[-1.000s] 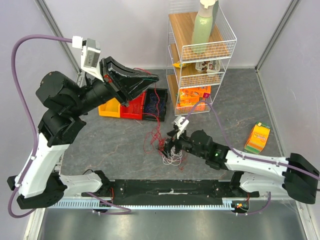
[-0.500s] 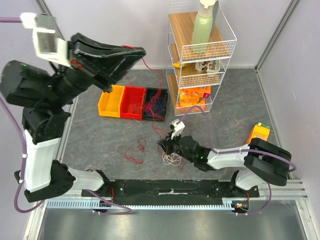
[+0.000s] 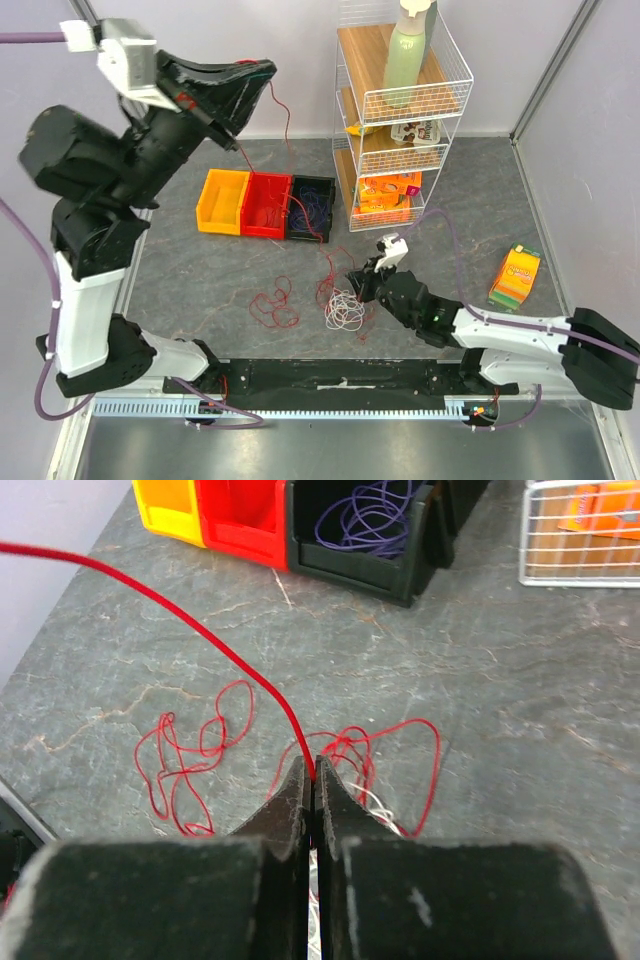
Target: Untangle the cables
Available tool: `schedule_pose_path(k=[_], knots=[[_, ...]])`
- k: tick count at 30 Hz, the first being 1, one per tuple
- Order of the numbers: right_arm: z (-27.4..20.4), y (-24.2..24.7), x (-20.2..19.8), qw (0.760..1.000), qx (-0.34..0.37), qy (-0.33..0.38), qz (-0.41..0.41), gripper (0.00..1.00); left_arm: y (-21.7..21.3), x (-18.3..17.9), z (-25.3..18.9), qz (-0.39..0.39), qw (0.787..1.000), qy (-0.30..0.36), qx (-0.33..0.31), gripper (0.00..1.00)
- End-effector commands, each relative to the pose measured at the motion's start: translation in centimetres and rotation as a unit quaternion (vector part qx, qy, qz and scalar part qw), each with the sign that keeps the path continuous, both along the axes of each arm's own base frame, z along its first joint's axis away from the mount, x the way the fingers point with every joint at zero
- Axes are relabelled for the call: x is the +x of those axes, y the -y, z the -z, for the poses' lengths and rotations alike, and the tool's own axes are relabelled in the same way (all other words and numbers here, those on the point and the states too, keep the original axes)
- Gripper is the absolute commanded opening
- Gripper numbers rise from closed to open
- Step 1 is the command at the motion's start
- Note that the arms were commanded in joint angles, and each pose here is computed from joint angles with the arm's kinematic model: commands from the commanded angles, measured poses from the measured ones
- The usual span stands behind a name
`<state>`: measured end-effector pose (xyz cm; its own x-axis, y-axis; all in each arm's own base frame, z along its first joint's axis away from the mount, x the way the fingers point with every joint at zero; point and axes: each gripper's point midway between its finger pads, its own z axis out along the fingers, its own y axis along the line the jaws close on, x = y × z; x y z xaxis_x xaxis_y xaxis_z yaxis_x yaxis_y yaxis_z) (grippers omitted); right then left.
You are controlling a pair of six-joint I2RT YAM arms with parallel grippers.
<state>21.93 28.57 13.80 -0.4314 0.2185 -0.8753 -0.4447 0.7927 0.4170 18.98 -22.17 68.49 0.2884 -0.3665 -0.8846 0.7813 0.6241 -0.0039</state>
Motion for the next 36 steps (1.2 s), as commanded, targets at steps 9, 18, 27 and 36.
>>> schedule_pose_path(k=[9,18,27,36], knots=[[2.9,11.1,-0.4,0.973,-0.047,-0.066,0.215,0.00,-9.2,5.2,-0.5,-0.304,0.952,0.019,0.028,0.02],[-0.5,16.1,-0.4,0.955,-0.018,-0.029,0.294,0.00,-16.4,3.4,-0.7,-0.429,0.903,0.030,0.003,0.02],[-7.4,9.3,-1.1,0.994,-0.052,0.052,0.077,0.00,-7.2,4.6,6.0,-0.239,0.968,-0.050,0.065,0.02],[-17.3,2.1,-4.2,0.988,0.028,0.096,-0.115,0.00,4.8,1.3,18.8,0.072,0.965,-0.166,0.192,0.02]])
